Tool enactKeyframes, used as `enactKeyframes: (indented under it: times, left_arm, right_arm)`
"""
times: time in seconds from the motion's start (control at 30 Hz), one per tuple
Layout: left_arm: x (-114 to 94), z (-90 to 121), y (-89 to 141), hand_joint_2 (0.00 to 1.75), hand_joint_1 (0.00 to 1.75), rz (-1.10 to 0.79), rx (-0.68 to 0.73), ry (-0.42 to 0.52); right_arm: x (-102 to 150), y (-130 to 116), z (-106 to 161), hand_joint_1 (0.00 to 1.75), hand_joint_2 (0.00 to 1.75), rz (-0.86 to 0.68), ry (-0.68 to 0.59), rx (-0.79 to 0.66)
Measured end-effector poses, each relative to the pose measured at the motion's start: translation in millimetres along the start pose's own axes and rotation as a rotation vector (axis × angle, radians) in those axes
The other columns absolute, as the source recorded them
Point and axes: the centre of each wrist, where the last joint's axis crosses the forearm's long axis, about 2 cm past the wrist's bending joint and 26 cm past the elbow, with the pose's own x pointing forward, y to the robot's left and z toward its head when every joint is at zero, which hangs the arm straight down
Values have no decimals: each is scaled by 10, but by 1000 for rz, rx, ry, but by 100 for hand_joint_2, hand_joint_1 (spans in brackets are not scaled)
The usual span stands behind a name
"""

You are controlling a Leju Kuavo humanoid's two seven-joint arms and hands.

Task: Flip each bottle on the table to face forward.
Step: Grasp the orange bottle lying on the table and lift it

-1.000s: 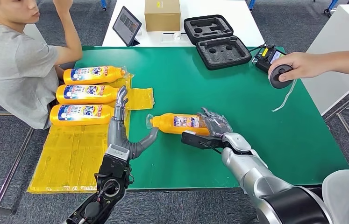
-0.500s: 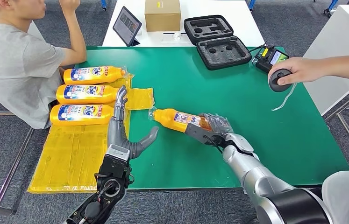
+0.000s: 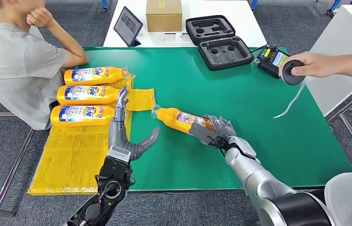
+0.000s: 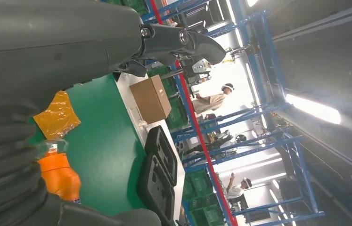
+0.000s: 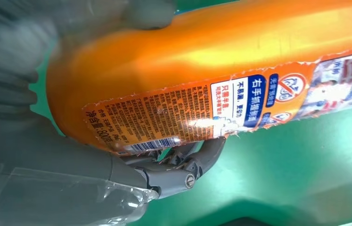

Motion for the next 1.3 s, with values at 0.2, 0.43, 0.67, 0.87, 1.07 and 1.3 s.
enactKeyframes:
  times: [0.2,0.43,0.67,0.87,1.07,1.3]
  left_arm:
    - [-6,-13,42,175,0,-11,22,0]
    - [-5,-33,89,175,0,-15,69,11]
    - [-3,-45,101,175,0,-13,87,17]
    - [-18,-35,131,175,0,-13,105,32]
    - [-90,4,142,175,0,41,158,120]
    - [-327,240,66,175,0,171,210,353]
  right_arm:
    - [-36,78,52,175,175,-166,-36,-47]
    - [-52,122,81,175,175,-213,-58,-66]
    - [-66,139,97,175,175,-229,-77,-84]
    - [-74,144,104,175,175,-245,-95,-106]
    - [-61,183,120,175,175,-275,-147,-158]
    - [-58,243,153,175,175,-307,-163,-217]
